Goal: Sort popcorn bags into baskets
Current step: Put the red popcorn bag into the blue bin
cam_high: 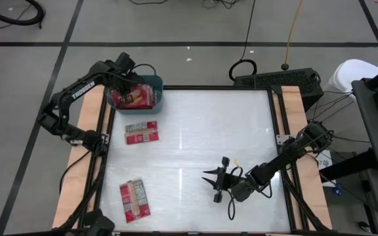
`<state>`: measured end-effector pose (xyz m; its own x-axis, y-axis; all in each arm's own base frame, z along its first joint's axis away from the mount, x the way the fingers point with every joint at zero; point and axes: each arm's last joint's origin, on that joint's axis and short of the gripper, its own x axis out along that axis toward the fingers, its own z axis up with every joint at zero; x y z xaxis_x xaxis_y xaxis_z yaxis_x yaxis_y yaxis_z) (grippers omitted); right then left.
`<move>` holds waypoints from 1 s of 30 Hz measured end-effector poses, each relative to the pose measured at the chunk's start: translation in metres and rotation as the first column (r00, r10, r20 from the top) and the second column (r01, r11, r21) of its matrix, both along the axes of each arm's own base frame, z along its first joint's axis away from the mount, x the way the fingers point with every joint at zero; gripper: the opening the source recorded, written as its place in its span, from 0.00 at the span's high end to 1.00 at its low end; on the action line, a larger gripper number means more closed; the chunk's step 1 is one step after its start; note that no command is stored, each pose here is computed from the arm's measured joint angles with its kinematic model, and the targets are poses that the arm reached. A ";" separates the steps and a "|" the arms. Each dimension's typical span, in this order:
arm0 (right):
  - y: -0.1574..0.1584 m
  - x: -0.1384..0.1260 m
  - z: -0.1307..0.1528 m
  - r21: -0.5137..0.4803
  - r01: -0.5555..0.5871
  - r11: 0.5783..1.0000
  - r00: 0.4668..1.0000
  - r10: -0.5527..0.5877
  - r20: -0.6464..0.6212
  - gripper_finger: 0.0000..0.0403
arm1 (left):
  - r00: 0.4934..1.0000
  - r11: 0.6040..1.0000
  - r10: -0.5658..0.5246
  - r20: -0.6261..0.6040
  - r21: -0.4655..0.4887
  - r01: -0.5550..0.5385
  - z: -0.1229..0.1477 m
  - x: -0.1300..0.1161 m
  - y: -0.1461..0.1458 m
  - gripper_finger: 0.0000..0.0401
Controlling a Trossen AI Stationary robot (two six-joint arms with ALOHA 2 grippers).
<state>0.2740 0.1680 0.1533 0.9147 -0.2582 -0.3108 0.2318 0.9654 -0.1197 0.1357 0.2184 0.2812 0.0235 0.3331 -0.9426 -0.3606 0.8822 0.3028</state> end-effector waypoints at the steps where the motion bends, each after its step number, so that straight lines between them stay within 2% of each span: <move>1: 0.000 0.000 0.000 -0.001 0.000 1.000 1.000 0.000 0.000 0.76 | 1.000 1.000 0.010 -0.002 0.015 -0.010 0.000 0.001 0.001 0.91; 5: 0.000 0.000 0.000 -0.004 -0.001 1.000 1.000 0.001 -0.002 0.76 | 1.000 0.999 0.016 -0.014 0.040 -0.015 0.001 0.002 0.001 0.83; 10: 0.000 0.000 0.000 -0.003 -0.001 1.000 1.000 0.001 -0.002 0.76 | 0.998 0.996 0.054 -0.043 0.079 -0.051 0.001 0.002 0.002 0.61; 14: 0.000 0.000 0.000 -0.002 -0.001 1.000 1.000 0.001 0.000 0.76 | 0.993 0.984 0.105 -0.058 0.150 -0.096 0.003 0.002 0.006 0.46; 18: 0.000 0.000 0.000 0.000 -0.001 1.000 1.000 0.001 0.000 0.76 | 0.983 0.965 0.183 -0.003 0.192 -0.179 0.005 0.004 0.010 0.38; 20: 0.000 0.000 0.000 0.000 0.000 1.000 1.000 0.000 0.000 0.76 | 0.965 0.950 0.252 0.073 0.173 -0.261 0.005 0.005 0.010 0.38; 23: 0.000 0.000 0.000 0.013 0.005 1.000 1.000 -0.005 0.004 0.76 | 0.937 0.948 0.296 0.184 0.064 -0.312 0.004 0.013 0.003 0.43; 26: -0.001 0.001 0.000 0.051 0.021 0.998 1.000 -0.022 0.014 0.76 | 0.924 0.967 0.255 0.284 -0.054 -0.250 0.007 0.026 -0.013 0.51; 30: -0.001 0.001 0.000 0.138 0.045 0.989 0.998 -0.050 0.035 0.76 | 0.914 0.995 0.087 0.396 -0.072 -0.063 0.010 0.048 -0.051 0.63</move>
<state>0.2746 0.1670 0.1532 0.9142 -0.2590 -0.3117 0.2799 0.9598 0.0232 0.1840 0.1675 0.2907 0.3779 0.2950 -0.8776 -0.5069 0.8591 0.0706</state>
